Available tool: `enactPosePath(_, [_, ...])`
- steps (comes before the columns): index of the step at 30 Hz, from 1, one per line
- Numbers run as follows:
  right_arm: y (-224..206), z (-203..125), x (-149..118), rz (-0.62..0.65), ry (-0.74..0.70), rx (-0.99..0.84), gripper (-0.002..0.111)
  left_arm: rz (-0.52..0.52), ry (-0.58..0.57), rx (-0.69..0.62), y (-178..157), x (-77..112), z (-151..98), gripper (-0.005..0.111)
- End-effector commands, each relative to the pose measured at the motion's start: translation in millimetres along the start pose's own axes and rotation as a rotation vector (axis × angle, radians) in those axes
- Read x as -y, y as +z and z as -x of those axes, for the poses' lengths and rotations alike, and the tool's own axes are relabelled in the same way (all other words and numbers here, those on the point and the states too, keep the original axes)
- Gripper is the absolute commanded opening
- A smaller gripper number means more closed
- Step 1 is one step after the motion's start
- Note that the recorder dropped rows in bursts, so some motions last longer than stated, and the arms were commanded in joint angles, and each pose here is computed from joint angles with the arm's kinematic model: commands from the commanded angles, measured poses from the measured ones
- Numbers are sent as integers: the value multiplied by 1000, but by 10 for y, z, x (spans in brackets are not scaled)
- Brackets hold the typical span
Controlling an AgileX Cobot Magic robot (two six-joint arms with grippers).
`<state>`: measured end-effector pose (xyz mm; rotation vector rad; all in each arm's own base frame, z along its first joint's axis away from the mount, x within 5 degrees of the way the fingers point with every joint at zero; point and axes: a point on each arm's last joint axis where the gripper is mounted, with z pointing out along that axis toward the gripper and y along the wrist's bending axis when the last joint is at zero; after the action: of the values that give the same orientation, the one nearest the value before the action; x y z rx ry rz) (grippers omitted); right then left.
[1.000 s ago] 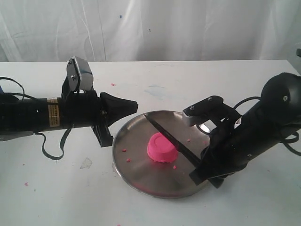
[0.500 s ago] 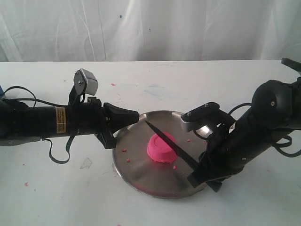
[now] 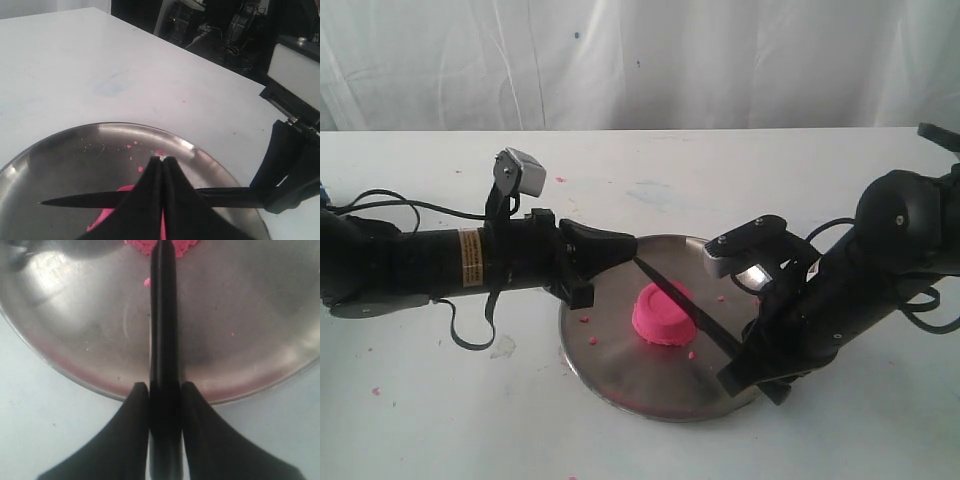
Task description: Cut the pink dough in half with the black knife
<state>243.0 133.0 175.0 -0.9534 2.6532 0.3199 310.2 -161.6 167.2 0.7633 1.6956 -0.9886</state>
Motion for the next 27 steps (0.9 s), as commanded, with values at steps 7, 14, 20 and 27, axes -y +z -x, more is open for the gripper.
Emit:
enactPosePath(7, [-5, -6, -9, 10, 2, -10, 0, 135, 65, 114, 37, -126, 70, 0])
enactPosePath(14, [-29, 39, -38, 13, -5, -13, 0, 62, 173, 105, 276, -108, 406, 0])
enactPosePath(20, [-34, 52, -27, 1, 1, -7, 0, 92, 258, -21, 374, -141, 213, 0])
enactPosePath(27, [-23, 80, -140, -47, -31, -32, 0, 98, 218, -38, 419, -202, 73, 0])
